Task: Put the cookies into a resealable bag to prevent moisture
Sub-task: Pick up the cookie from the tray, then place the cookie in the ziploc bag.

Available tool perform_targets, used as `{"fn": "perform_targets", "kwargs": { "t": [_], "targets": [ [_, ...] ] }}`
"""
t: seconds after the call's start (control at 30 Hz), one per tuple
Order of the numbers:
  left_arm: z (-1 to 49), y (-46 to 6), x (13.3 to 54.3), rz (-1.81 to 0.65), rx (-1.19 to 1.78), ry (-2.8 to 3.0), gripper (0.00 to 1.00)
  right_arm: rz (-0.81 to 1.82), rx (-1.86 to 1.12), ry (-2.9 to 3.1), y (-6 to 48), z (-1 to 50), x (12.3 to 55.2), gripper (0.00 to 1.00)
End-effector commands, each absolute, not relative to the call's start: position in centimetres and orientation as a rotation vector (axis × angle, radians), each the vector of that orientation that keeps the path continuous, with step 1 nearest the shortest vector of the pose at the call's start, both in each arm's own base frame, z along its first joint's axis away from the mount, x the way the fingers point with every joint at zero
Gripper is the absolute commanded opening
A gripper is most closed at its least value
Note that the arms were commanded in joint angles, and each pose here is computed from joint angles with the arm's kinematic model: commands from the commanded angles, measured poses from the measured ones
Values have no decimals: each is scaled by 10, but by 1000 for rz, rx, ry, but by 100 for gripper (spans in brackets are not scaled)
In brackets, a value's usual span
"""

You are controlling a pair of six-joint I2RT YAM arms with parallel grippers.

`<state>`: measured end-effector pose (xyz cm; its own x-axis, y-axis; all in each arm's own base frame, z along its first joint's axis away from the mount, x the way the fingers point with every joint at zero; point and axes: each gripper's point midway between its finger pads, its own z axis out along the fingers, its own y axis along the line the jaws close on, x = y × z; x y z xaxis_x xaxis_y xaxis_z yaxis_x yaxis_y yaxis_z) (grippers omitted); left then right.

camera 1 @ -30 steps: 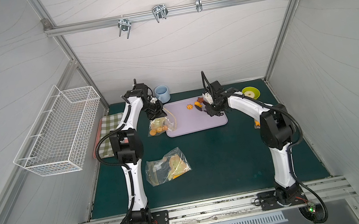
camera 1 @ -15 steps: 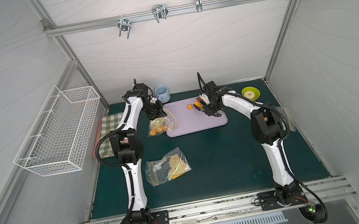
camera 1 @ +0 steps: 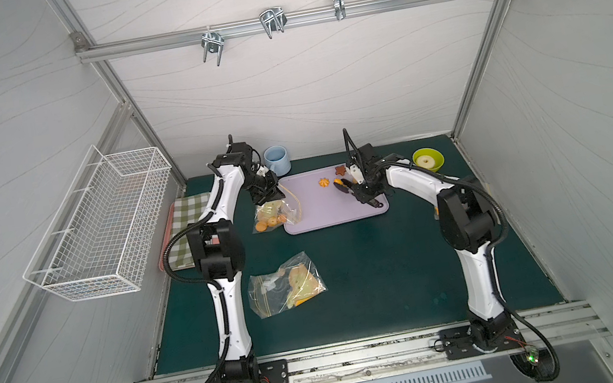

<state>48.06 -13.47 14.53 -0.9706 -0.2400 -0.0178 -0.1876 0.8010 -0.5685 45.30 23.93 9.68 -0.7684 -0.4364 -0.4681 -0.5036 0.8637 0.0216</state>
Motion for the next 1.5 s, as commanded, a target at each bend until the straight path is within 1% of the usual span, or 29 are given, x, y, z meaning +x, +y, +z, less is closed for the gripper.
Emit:
{"fn": "perform_targets", "kwargs": {
  "t": [0.0, 0.23, 0.4, 0.5, 0.67, 0.8, 1.0, 1.2, 1.23, 1.33, 1.37, 1.47],
  "targets": [
    [154, -135, 483, -926, -328, 2869, 0, 366, -624, 2411, 252, 168, 449, 35],
    [154, -136, 483, -928, -329, 2868, 0, 554, -604, 2361, 264, 194, 416, 33],
    [154, -136, 483, -929, -326, 2868, 0, 761, -694, 2304, 295, 214, 382, 33],
    [156, -136, 483, -932, -325, 2865, 0, 853, -770, 2289, 317, 217, 363, 32],
    [156, -136, 483, -931, -324, 2864, 0, 951, -856, 2280, 346, 211, 346, 31],
    [156, -136, 483, -934, -323, 2864, 0, 992, -869, 2284, 357, 208, 344, 31],
    [157, -136, 482, -935, -323, 2862, 0, 945, -835, 2353, 359, 187, 355, 31],
    [159, -137, 482, -939, -319, 2857, 0, 945, -852, 2394, 365, 173, 357, 33],
    [159, -137, 482, -939, -319, 2859, 0, 945, -851, 2394, 366, 173, 358, 35],
    [159, -137, 483, -940, -319, 2858, 0, 957, -850, 2378, 369, 177, 360, 46],
    [159, -137, 482, -939, -319, 2858, 0, 958, -847, 2375, 369, 179, 361, 48],
    [159, -137, 482, -941, -319, 2857, 0, 960, -850, 2360, 369, 186, 360, 49]
  ]
}}
